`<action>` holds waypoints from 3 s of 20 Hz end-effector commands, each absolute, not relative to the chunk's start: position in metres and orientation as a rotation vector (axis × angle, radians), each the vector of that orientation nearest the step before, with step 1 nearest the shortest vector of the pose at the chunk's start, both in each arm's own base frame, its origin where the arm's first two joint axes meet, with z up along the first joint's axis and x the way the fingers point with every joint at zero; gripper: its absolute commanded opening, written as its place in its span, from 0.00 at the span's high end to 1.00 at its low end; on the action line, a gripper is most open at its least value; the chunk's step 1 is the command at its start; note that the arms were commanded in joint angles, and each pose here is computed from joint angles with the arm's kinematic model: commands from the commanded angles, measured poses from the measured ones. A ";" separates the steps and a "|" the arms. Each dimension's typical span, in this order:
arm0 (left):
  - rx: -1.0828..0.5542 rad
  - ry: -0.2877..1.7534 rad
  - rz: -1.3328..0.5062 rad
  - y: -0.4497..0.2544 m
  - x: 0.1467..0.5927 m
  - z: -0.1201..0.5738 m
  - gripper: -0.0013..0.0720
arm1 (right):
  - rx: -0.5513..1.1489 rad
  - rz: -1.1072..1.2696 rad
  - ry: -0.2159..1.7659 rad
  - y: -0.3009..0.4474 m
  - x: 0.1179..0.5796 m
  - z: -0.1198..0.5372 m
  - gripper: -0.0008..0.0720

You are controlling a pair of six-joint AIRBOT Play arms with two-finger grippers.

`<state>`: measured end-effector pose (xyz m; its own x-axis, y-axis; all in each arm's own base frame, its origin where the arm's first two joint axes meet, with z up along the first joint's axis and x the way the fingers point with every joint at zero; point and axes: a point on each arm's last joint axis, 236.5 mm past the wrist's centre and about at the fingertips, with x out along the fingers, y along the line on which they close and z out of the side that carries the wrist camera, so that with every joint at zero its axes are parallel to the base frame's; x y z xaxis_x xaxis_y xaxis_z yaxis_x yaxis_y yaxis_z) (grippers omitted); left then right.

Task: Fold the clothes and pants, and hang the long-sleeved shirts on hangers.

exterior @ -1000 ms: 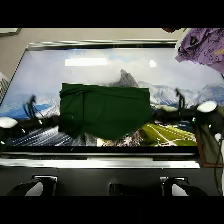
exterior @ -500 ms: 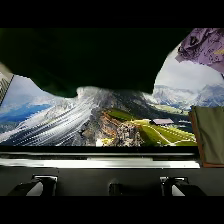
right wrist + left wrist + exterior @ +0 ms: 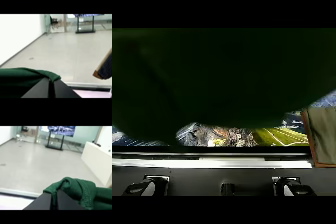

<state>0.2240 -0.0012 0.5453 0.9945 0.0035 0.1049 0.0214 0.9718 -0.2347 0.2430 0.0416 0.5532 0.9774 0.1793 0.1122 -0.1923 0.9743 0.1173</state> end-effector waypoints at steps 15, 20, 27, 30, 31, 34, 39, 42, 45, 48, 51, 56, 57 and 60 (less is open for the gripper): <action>-0.547 1.172 -0.029 0.000 0.488 -0.055 0.96 | 0.390 0.065 1.390 0.031 0.518 -0.033 0.95; -0.597 1.238 -0.068 -0.012 0.487 -0.093 0.90 | 0.452 0.072 1.425 0.040 0.524 -0.070 0.94; -0.646 1.209 -0.060 0.035 0.463 -0.018 0.22 | 0.474 0.217 1.438 0.005 0.493 -0.016 0.31; -0.670 1.184 -0.006 0.068 0.409 0.007 0.22 | 0.613 0.290 1.393 -0.031 0.461 0.004 0.31; -0.694 1.177 0.029 0.076 0.384 0.005 0.22 | 0.683 0.310 1.400 -0.037 0.440 0.001 0.31; -0.773 1.162 0.124 0.085 0.319 -0.011 0.22 | 0.813 0.352 1.430 -0.035 0.371 -0.026 0.30; -0.826 1.129 0.185 0.075 0.282 -0.030 0.22 | 0.844 0.443 1.579 0.018 0.282 -0.085 0.30; -0.832 1.137 0.185 0.074 0.281 -0.033 0.22 | 0.824 0.489 1.628 0.040 0.258 -0.102 0.30; -0.832 1.138 0.185 0.074 0.281 -0.033 0.22 | 0.785 0.511 1.632 0.055 0.256 -0.110 0.32; -0.832 1.138 0.185 0.074 0.281 -0.033 0.22 | 0.727 0.540 1.648 0.070 0.256 -0.112 0.32; -0.832 1.137 0.186 0.074 0.281 -0.033 0.22 | 0.701 0.574 1.708 0.084 0.245 -0.110 0.33; -0.847 1.161 0.175 0.069 0.276 -0.033 0.24 | 0.704 0.577 1.718 0.085 0.243 -0.109 0.84; -0.856 1.179 0.167 0.066 0.273 -0.034 0.27 | 0.707 0.573 1.718 0.085 0.243 -0.110 0.85; -0.802 1.218 0.108 0.058 0.259 -0.048 0.29 | 0.705 0.573 1.718 0.085 0.243 -0.110 0.95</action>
<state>0.2709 0.0658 -0.0393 0.4087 -0.3039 -0.8606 -0.5227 0.6950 -0.4937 0.2439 0.0821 -0.1123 -0.1807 0.7030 -0.6878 0.1575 0.7110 0.6853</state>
